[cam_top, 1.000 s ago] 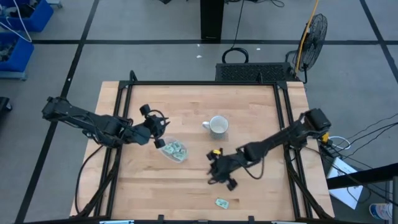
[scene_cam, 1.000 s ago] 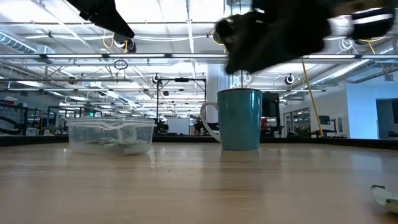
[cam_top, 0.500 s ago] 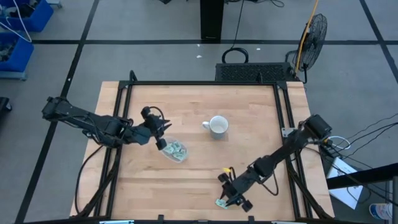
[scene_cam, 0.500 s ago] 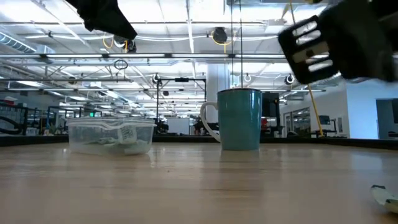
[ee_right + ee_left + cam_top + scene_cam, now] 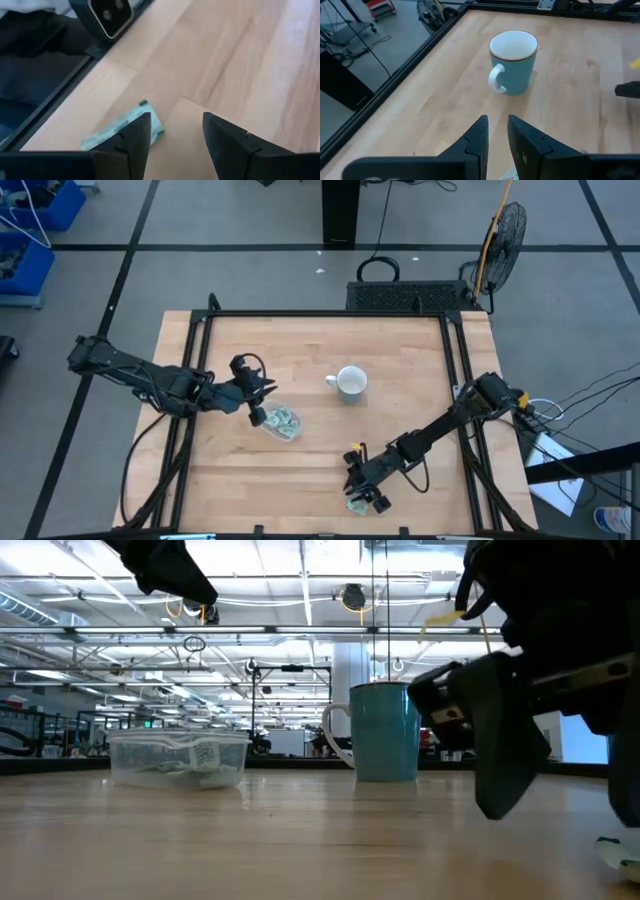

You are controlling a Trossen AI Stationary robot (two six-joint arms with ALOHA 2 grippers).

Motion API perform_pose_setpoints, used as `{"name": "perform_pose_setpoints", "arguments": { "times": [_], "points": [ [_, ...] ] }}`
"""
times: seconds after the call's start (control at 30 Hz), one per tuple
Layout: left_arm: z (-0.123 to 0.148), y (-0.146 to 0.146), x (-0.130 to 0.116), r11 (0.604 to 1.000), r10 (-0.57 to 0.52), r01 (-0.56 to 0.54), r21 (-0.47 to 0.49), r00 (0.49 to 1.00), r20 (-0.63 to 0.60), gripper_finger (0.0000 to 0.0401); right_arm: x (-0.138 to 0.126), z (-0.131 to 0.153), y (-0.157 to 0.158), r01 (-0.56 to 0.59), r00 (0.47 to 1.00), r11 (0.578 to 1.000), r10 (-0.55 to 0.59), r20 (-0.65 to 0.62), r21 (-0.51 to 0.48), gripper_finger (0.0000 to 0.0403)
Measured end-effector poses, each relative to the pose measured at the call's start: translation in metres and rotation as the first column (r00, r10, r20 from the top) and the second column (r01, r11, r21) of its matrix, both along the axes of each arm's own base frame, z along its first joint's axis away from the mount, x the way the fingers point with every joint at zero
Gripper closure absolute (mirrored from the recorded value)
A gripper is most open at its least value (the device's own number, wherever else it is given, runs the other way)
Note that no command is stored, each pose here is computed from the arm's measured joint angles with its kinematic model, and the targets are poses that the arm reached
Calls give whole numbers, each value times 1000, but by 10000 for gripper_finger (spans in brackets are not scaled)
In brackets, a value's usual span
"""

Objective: Pick and place Stevia / Truvia into bins
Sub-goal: Put the green stevia packet into the transparent bin

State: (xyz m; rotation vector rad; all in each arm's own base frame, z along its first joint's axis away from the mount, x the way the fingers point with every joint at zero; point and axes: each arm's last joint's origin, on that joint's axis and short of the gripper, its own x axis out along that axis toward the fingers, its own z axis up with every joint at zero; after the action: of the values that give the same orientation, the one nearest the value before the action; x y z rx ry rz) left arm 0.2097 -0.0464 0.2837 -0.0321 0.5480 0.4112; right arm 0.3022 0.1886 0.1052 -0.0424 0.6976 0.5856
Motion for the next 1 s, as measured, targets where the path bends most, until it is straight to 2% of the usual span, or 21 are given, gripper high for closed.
{"name": "perform_pose_setpoints", "arguments": {
  "times": [0.13,0.37,0.5,0.67,0.87,1.0],
  "points": [
    [0,0,0,1000,-6,6,11,1000,-4,323,-3,-3,-1,21,998,1000,-21,-59,-2,236],
    [0,0,0,1000,-3,3,13,1000,-4,323,-7,-6,7,14,998,1000,-14,-61,-5,253],
    [0,0,0,1000,-2,2,13,1000,-3,323,-6,-19,8,27,995,1000,-27,-99,7,269],
    [0,0,0,1000,-1,1,14,1000,-3,323,-5,-20,8,1,997,1000,-2,-75,-15,310],
    [0,0,0,1000,-1,1,14,1000,-3,323,-4,-11,7,-72,997,997,73,2,-40,392],
    [0,0,0,1000,3,-3,16,1000,-1,323,1,-3,-4,-81,995,993,85,44,-90,394]
  ]
}}
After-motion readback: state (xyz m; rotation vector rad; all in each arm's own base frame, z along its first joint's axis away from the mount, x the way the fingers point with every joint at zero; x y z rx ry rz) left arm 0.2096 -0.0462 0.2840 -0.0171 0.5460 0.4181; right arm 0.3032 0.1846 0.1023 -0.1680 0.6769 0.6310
